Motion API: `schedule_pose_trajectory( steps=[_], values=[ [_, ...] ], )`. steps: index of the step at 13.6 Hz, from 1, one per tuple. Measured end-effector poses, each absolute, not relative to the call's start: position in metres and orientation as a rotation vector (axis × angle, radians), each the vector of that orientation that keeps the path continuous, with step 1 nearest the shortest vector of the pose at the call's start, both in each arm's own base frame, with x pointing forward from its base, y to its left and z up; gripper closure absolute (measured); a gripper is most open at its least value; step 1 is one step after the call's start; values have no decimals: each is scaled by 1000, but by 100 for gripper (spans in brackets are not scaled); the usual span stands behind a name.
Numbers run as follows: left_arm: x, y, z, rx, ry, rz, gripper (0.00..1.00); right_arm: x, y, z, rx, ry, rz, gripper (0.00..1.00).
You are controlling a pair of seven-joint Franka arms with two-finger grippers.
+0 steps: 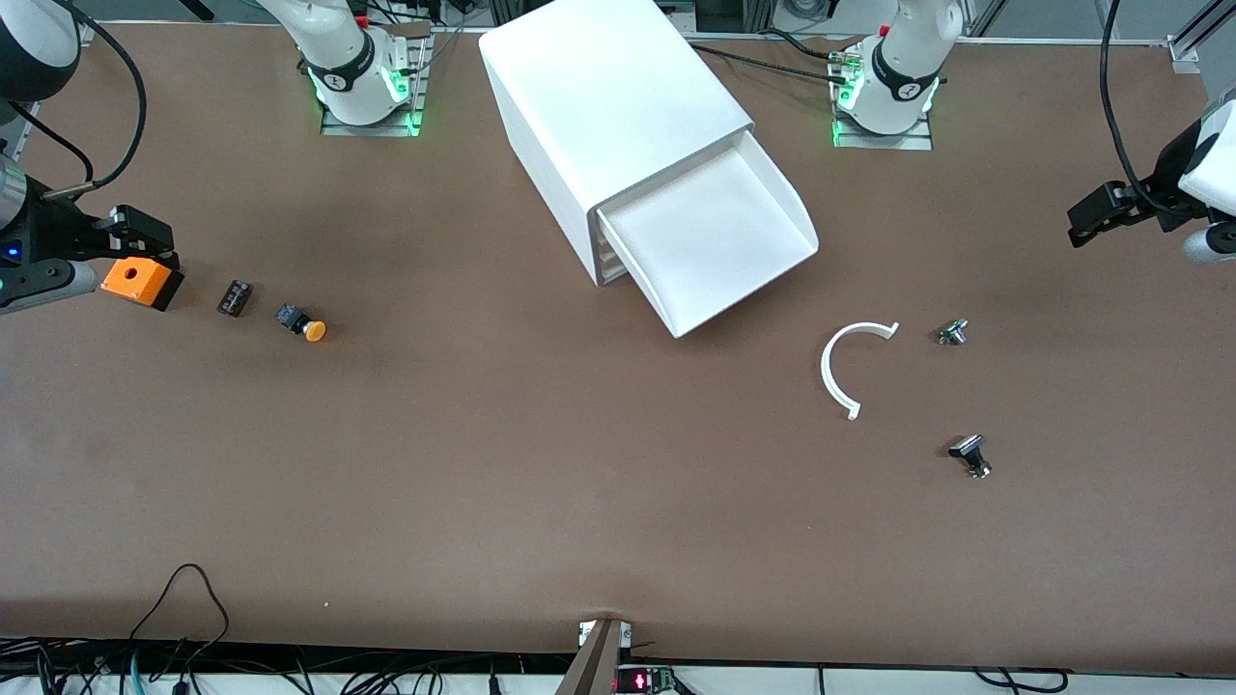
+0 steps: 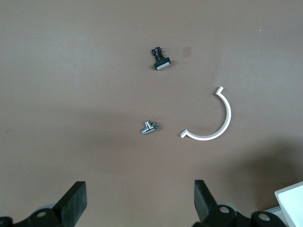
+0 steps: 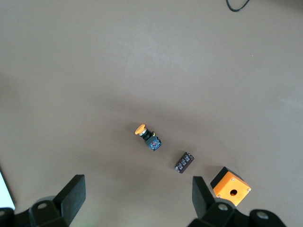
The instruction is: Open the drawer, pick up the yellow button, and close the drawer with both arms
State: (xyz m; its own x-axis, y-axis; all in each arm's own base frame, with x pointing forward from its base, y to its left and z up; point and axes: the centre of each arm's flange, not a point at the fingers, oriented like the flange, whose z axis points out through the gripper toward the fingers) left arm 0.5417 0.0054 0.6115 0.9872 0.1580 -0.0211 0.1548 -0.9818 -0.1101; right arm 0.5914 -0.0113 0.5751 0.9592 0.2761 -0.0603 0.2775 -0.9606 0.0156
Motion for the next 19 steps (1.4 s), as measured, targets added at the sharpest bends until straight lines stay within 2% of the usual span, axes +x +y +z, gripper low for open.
schedule_pose_trajectory(
  steps=[11,19],
  values=[
    [542,5,611,-3024,-239,46,0,572,-47,610,3126,313,-47,0],
    [542,6,611,-3024,-240,47,0,570,-53,602,3129,294,-60,0]
  ],
)
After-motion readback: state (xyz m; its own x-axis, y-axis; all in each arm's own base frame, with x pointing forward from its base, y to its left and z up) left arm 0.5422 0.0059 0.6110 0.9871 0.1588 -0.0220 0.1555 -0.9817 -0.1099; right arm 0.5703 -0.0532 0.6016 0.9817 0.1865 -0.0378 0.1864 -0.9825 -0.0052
